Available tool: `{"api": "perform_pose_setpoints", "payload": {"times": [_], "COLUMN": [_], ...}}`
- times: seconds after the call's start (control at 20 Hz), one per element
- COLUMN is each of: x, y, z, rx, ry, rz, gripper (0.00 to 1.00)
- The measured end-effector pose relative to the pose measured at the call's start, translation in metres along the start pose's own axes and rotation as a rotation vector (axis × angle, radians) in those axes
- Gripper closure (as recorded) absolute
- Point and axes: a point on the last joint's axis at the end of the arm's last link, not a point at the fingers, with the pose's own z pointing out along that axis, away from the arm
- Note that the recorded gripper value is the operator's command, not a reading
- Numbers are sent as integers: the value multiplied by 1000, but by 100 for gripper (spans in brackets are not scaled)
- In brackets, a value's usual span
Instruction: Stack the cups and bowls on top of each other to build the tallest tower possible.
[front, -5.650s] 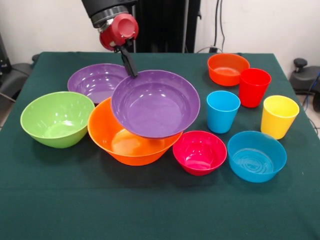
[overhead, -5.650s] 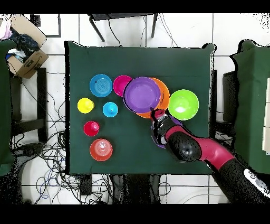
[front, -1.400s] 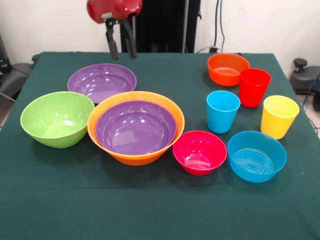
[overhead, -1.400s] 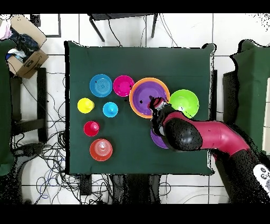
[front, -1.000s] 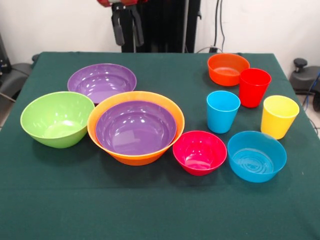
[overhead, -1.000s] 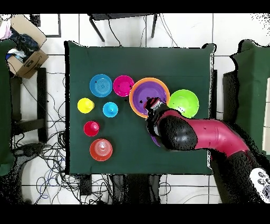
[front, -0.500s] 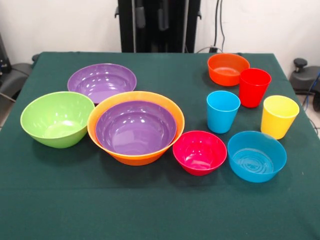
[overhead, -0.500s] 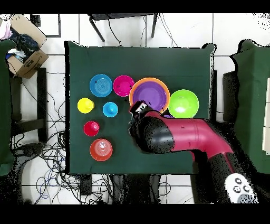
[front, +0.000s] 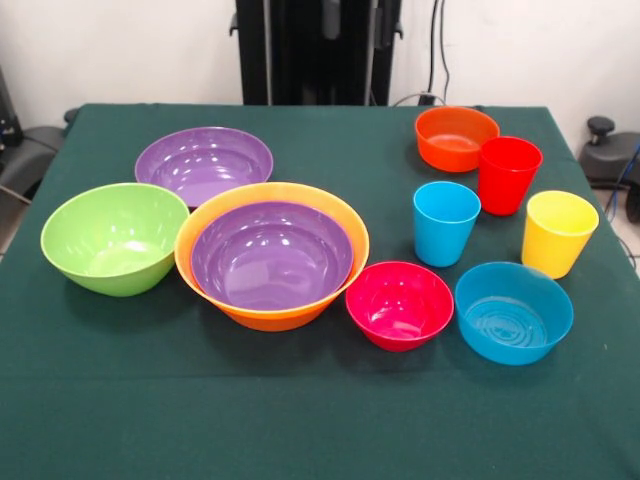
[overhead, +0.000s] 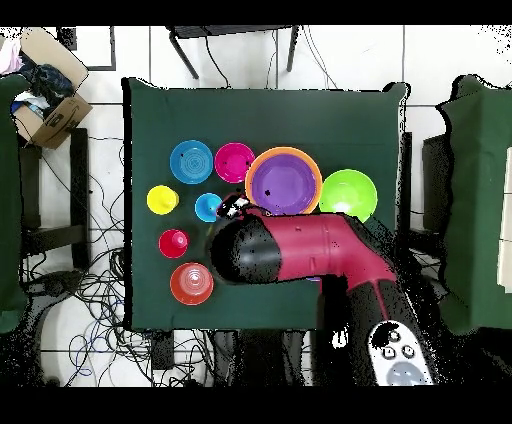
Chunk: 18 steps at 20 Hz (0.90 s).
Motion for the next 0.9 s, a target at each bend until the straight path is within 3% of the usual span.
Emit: {"api": "perform_pose_setpoints", "payload": {"times": [0.25, 0.3, 0.45, 0.65, 0.9], "x": [8, 10, 12, 15, 10], "y": [29, 44, 56, 82, 94], "z": [14, 24, 35, 64, 93], "rx": [30, 36, 38, 54, 85], "ry": [11, 14, 20, 52, 76], "rz": [18, 36, 60, 142, 209], "gripper": [0, 0, 0, 0, 0]}}
